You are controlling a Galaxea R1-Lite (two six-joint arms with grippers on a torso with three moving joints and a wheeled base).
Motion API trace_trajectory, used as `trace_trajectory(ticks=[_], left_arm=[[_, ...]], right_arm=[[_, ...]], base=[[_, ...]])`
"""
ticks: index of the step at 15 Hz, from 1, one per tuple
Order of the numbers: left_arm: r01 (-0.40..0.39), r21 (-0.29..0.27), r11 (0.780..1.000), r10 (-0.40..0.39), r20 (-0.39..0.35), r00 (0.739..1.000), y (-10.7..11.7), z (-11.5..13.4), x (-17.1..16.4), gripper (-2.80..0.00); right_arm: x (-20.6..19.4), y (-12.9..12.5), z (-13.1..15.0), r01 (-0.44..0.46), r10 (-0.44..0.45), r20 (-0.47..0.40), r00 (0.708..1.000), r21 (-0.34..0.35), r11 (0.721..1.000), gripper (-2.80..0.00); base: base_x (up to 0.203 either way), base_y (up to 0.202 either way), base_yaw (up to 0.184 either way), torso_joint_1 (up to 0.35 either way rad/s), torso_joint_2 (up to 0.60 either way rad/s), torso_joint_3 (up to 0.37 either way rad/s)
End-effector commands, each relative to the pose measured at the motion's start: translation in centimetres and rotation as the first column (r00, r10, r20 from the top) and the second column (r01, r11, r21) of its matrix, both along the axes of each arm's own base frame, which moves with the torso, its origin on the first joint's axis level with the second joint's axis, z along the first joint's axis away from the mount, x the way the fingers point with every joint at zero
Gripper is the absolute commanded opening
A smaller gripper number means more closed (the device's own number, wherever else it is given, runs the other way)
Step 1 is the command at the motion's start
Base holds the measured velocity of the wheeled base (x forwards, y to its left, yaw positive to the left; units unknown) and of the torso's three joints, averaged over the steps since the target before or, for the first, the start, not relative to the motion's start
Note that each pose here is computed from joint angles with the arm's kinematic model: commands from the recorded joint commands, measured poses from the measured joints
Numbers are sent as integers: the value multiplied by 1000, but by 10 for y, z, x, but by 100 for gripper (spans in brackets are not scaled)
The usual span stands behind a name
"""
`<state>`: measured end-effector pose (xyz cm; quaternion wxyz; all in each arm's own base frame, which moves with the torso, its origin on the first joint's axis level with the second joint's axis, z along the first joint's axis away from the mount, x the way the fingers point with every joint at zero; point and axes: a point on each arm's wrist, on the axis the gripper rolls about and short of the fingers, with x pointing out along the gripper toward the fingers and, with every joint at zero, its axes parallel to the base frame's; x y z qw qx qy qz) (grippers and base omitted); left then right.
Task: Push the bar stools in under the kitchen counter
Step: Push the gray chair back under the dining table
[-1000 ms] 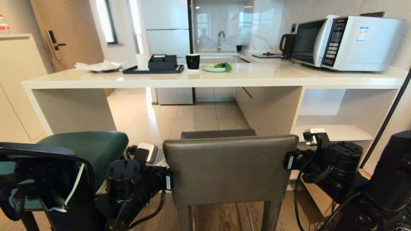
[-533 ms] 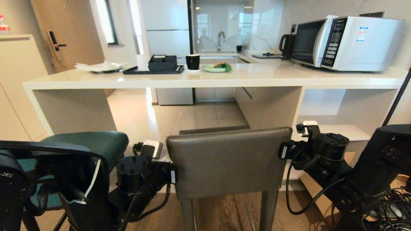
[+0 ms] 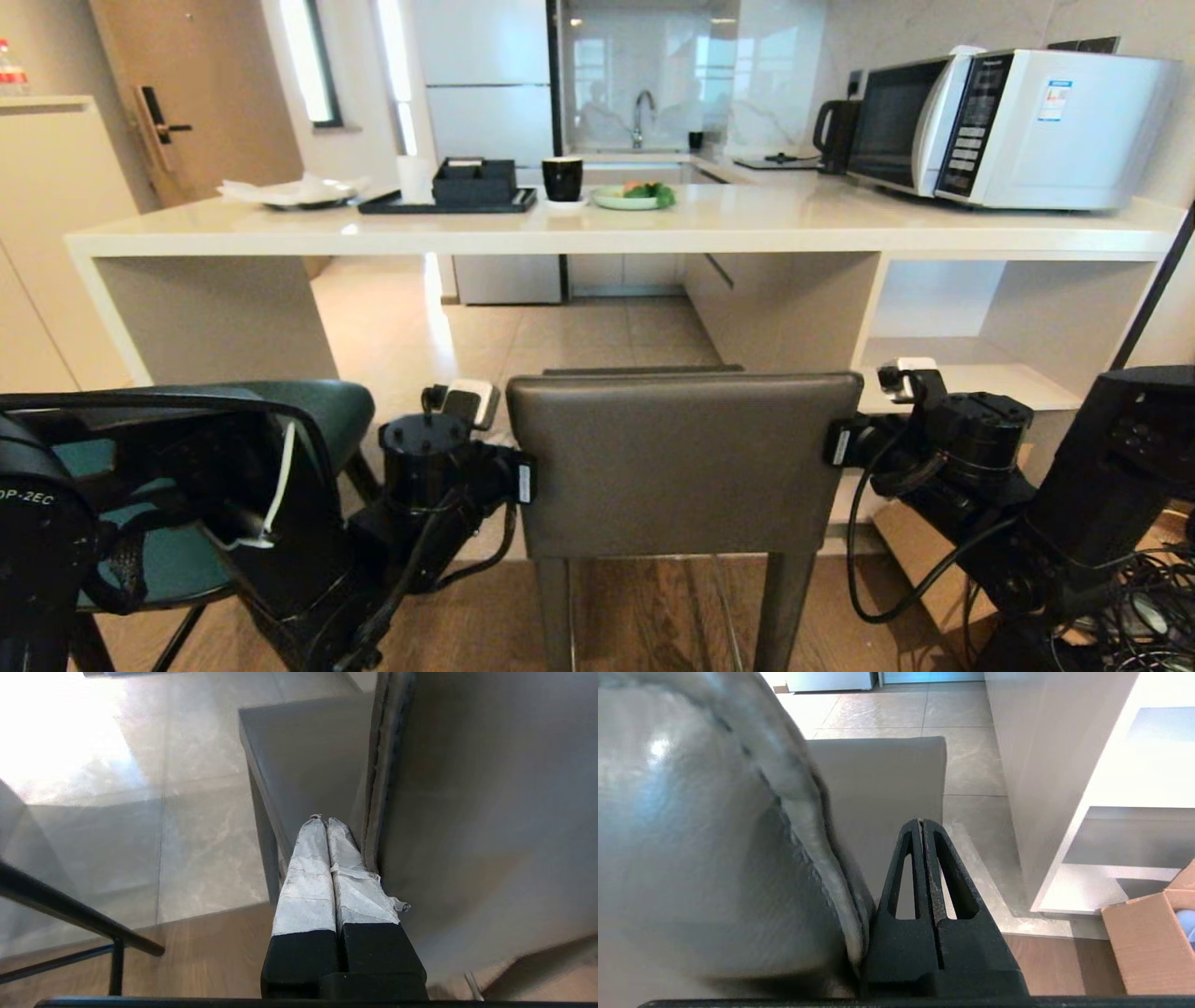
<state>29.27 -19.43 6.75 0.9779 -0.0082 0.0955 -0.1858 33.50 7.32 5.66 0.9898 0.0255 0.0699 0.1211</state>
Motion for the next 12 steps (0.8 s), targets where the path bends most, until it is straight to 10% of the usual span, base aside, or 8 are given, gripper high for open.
trace_trajectory(ticks=[1,12], left_arm=[[-27,-33,999,29,53,998,-2,23,14,-280],[-79,30,996,76,90,993,17,1,27,-280]], right_arm=[[1,-7,-3,16,-16,-14,1000,-3,1000,-280],[2,-3,-10,-8,8,-4,1000,-5,1000,-280]], base=[[0,0,0,0,0,0],[0,0,0,0,0,0]])
